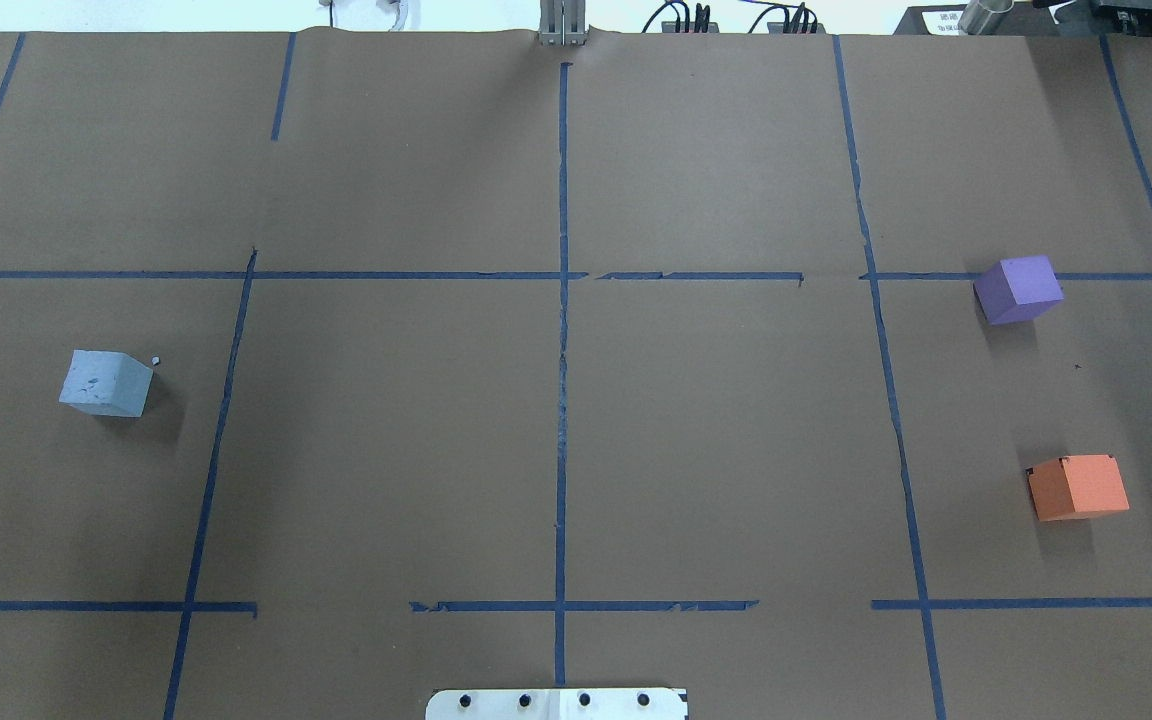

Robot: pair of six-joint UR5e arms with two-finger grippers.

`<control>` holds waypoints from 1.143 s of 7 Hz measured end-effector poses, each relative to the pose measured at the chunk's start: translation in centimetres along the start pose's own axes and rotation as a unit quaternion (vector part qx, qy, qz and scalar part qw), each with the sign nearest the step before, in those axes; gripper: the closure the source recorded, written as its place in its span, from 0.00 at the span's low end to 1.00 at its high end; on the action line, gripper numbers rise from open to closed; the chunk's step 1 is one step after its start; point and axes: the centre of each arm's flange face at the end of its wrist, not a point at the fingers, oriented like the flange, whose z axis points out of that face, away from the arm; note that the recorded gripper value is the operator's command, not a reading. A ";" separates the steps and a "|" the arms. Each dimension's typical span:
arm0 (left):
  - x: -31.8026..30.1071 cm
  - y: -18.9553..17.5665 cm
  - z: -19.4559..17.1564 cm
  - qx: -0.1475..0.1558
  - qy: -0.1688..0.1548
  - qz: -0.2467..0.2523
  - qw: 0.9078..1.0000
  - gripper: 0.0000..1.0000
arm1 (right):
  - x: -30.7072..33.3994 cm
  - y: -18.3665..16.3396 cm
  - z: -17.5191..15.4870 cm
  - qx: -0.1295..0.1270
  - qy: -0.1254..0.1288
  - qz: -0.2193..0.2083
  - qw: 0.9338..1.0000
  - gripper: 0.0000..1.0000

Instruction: Place blue block between orange and purple blocks

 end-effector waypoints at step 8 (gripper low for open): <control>2.0 -0.4 2.6 -0.025 0.006 -0.032 0.999 0.00 | -1.0 1.3 -0.3 -0.010 0.002 0.001 1.000 0.00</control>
